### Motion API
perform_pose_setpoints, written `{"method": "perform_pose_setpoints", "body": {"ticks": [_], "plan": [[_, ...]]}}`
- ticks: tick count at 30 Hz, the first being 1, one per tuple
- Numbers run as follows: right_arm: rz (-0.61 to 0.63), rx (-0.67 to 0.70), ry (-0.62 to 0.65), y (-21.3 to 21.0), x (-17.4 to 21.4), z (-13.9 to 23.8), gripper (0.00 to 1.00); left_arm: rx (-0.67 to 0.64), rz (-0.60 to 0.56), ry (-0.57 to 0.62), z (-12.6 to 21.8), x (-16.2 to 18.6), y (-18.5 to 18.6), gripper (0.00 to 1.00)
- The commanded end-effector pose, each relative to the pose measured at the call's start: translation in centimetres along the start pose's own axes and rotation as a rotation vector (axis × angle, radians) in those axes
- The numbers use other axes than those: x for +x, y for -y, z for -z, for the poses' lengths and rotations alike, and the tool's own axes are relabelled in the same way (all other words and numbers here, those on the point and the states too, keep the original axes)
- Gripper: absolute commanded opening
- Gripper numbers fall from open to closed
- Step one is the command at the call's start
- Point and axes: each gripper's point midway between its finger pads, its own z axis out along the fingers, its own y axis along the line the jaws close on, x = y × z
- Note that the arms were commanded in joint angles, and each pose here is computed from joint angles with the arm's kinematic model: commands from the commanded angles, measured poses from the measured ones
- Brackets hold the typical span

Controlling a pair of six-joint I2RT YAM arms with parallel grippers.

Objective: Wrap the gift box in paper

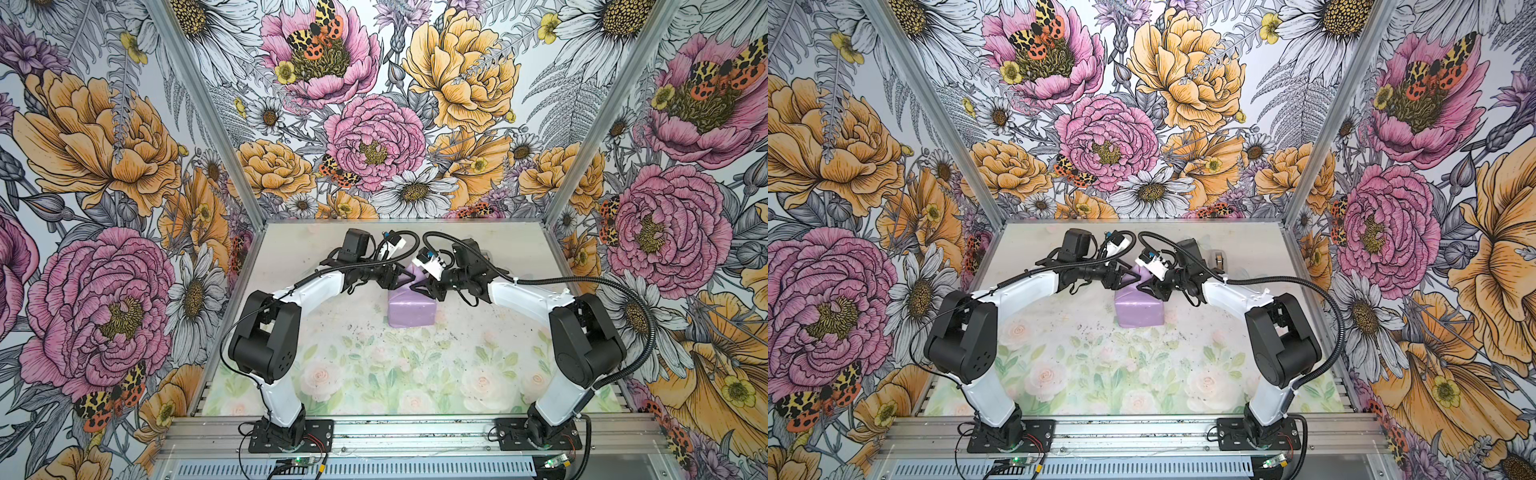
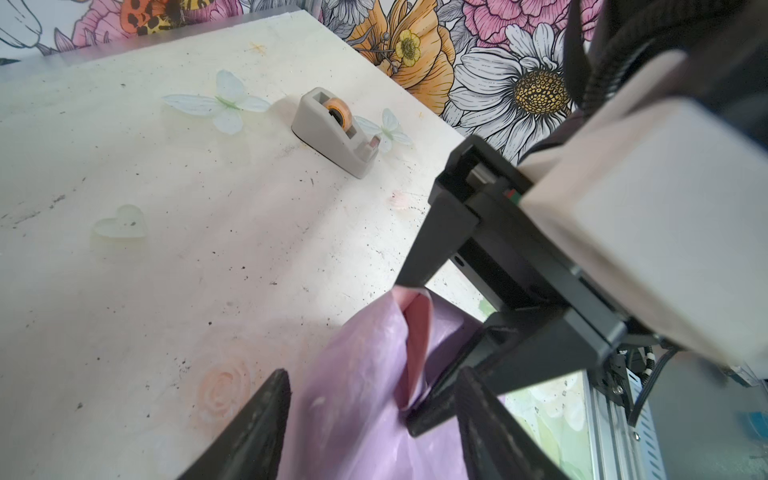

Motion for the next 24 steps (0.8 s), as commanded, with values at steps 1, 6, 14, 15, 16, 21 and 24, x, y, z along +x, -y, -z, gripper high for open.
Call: {"method": "perform_pose_setpoints", "body": {"ticks": [1, 6, 14, 15, 16, 21, 24], "plan": [[-0.013, -0.037, -0.034, -1.0, 1.8, -0.4, 0.39, 0.062, -0.028, 0.035, -0.4, -1.5, 1.0, 0.64], [-0.007, -0.036, -0.026, -1.1, 1.4, -0.2, 0.40, 0.056, -0.026, -0.015, -1.8, 0.2, -0.1, 0.61], [0.003, -0.004, 0.013, -1.3, -0.6, 1.3, 0.54, 0.040, -0.042, -0.080, -2.3, 2.5, -0.9, 0.58], [0.006, 0.003, 0.020, -1.4, -1.0, 1.6, 0.55, 0.040, -0.044, -0.085, -2.3, 2.7, -0.9, 0.57], [0.006, 0.013, 0.027, -1.5, -1.3, 2.0, 0.57, 0.042, -0.047, -0.086, -2.4, 2.7, -0.9, 0.57], [-0.033, 0.113, 0.060, -1.5, -2.9, 4.8, 0.60, 0.056, -0.054, -0.080, -2.3, 2.3, -0.6, 0.55], [-0.089, 0.157, 0.074, -2.0, -2.8, 6.4, 0.59, 0.071, -0.057, -0.072, -2.2, 2.0, -0.2, 0.52]]}}
